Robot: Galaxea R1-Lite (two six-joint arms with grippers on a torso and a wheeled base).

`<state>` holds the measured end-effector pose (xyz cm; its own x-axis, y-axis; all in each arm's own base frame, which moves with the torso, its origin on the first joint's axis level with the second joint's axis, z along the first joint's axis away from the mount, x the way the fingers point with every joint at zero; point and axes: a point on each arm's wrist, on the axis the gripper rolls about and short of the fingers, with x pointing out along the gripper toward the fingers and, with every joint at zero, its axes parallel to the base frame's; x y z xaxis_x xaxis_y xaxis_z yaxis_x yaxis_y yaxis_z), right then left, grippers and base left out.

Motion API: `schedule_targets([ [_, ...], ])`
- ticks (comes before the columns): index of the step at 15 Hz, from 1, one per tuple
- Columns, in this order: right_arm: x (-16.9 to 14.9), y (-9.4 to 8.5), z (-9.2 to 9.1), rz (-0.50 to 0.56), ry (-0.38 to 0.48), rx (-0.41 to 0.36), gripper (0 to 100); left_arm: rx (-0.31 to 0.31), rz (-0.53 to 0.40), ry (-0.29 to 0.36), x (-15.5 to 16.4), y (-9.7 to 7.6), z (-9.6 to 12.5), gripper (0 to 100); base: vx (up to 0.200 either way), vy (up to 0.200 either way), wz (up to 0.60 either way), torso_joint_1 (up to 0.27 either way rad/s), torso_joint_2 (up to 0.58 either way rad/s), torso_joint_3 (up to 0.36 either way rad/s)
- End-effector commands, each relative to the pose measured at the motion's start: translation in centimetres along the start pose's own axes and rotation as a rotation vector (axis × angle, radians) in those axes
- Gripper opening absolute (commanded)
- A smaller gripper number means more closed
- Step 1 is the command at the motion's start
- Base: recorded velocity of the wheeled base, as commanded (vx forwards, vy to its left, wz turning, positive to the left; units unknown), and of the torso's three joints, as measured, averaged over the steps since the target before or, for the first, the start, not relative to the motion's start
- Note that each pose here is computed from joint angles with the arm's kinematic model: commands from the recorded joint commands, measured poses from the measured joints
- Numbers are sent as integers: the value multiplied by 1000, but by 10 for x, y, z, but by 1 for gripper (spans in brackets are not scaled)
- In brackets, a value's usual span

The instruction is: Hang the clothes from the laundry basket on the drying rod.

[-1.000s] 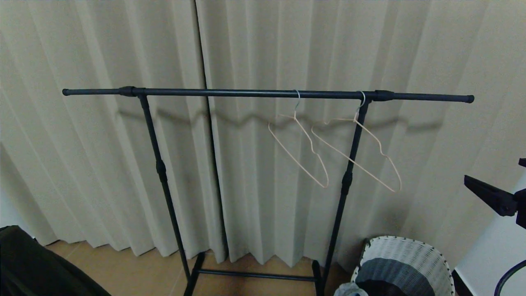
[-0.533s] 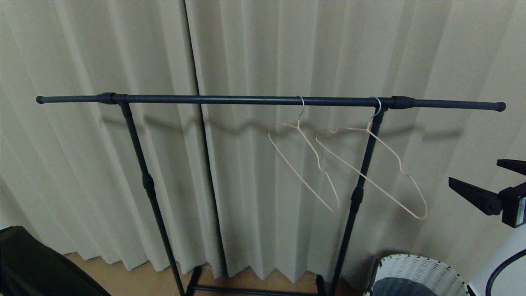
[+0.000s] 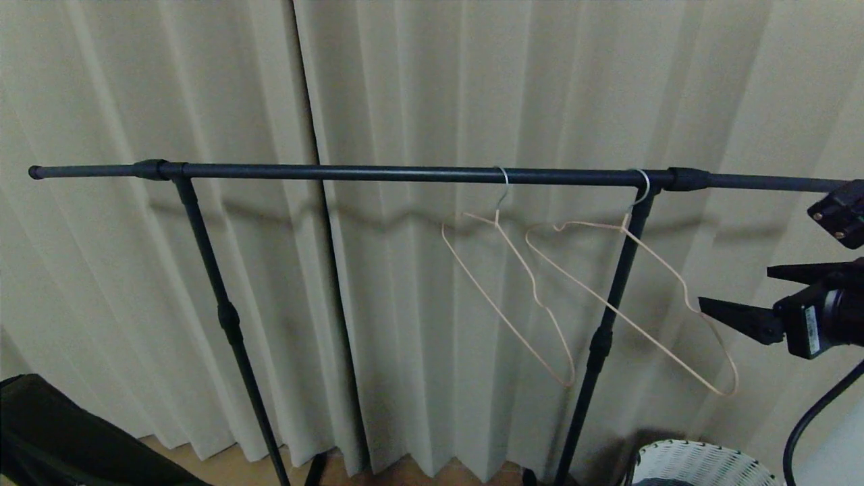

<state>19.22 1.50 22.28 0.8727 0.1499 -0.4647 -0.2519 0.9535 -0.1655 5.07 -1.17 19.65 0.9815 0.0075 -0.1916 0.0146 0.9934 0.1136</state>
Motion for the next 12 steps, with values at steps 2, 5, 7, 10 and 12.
schedule_targets([
  [2,43,-4,6,24,97,7,100,3,-1,5,2,-1,-5,0,0,0,0,0,0,0],
  [5,69,-6,5,35,154,20,100,-4,0,-26,4,-2,-8,0,0,0,0,0,0,0],
  [7,85,-7,5,38,180,69,100,17,0,-30,4,-2,-8,0,0,0,0,0,0,0],
  [10,95,-6,6,43,192,89,100,19,0,-33,4,-2,-8,0,0,0,0,0,0,0],
  [12,97,-6,4,39,204,90,100,20,-1,-32,4,-2,-8,0,0,0,0,0,0,0],
])
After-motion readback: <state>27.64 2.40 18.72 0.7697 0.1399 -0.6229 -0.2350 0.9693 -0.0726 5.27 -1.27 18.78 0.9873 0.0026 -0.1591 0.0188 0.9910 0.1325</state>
